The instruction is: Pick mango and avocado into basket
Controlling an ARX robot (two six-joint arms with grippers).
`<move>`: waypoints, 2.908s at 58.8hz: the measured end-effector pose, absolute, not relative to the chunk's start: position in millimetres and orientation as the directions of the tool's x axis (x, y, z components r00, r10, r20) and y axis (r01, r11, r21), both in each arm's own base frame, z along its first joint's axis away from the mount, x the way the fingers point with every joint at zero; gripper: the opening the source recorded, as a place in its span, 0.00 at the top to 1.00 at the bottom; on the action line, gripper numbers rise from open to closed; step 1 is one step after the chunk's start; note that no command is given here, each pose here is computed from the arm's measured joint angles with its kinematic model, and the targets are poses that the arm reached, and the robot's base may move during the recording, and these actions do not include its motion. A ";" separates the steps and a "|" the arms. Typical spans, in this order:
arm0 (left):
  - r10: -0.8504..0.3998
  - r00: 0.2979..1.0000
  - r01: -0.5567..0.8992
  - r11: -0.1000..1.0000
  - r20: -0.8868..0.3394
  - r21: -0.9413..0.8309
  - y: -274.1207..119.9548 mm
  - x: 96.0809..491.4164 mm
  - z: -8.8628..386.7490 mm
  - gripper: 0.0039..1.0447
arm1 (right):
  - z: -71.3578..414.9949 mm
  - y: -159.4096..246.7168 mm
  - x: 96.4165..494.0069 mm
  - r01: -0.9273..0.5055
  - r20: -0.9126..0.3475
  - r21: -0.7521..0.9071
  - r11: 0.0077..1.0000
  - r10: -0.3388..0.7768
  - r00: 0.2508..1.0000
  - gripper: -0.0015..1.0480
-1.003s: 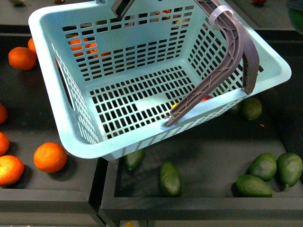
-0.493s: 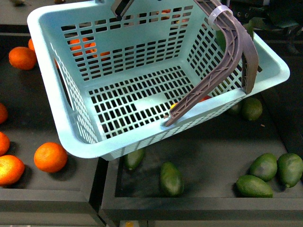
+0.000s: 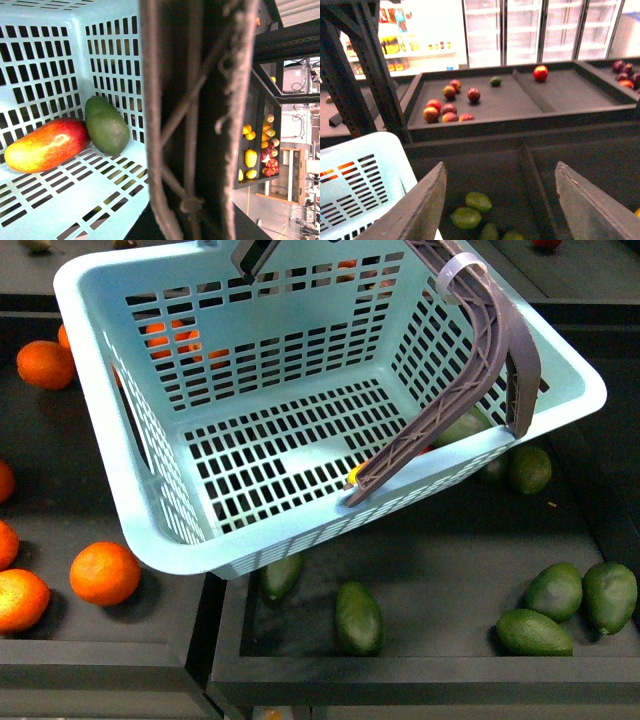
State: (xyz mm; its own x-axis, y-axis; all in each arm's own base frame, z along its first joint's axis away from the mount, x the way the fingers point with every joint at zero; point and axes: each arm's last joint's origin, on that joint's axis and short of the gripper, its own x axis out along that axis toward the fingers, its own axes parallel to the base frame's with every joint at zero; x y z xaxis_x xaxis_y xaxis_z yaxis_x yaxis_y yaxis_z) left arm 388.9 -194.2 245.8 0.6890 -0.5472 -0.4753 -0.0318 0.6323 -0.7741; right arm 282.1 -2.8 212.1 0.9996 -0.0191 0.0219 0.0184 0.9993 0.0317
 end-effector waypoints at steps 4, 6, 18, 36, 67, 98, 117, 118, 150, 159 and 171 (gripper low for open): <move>-0.555 0.683 -0.026 0.631 -0.475 -0.775 -196.7 387.6 245.8 0.95 | 198.6 -0.4 261.4 0.004 -0.004 0.015 1.000 -0.004 1.000 0.64; -0.559 0.680 -0.025 0.629 -0.474 -0.777 -196.9 387.5 245.8 0.95 | 193.7 -0.1 254.5 0.002 -0.017 0.012 1.000 -0.002 1.000 0.69; -0.547 0.689 -0.030 0.634 -0.476 -0.773 -195.3 388.3 245.8 0.95 | 184.1 -0.1 216.1 0.003 -0.009 0.003 1.000 -0.003 1.000 0.98; -0.549 0.687 -0.029 0.633 -0.475 -0.774 -195.4 388.3 245.8 0.95 | 174.0 -0.1 178.0 0.003 -0.014 0.003 1.000 -0.003 1.000 0.98; -0.550 0.687 -0.030 0.632 -0.475 -0.774 -195.4 388.3 245.8 0.95 | 163.2 -0.1 140.2 0.002 -0.012 0.003 1.000 -0.002 1.000 0.98; -0.550 0.687 -0.029 0.632 -0.475 -0.774 -195.4 388.3 245.8 0.95 | 168.5 -0.1 120.4 0.002 0.007 0.003 1.000 -0.002 1.000 0.98; -0.550 0.687 -0.029 0.632 -0.475 -0.774 -195.4 388.3 245.8 0.95 | 168.7 -0.1 112.8 0.002 0.009 0.003 1.000 -0.002 1.000 0.98; -0.550 0.687 -0.029 0.632 -0.475 -0.774 -195.4 388.3 245.8 0.95 | 168.5 -0.1 112.4 0.002 0.009 0.003 1.000 -0.002 1.000 0.98; -0.550 0.687 -0.029 0.632 -0.475 -0.774 -195.3 388.3 245.8 0.95 | 165.4 0.0 97.7 0.000 0.002 0.002 1.000 0.000 1.000 0.98; -0.555 0.683 -0.029 0.629 -0.475 -0.777 -195.4 388.3 245.7 0.95 | 165.4 0.0 97.7 0.000 0.002 0.001 1.000 0.000 1.000 0.96; -0.553 0.685 -0.029 0.631 -0.475 -0.775 -195.4 388.3 245.7 0.95 | 165.4 0.0 97.7 0.000 0.002 0.001 1.000 0.000 1.000 0.58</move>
State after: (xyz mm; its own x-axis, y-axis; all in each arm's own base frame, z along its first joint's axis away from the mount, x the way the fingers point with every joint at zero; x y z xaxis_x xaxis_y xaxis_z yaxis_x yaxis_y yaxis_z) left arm 388.3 -195.4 245.7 0.6847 -0.5527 -0.4752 -0.0286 0.6311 -0.7752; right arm 97.7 0.0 165.4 1.0000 0.0004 0.0021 -0.0004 1.0000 0.0010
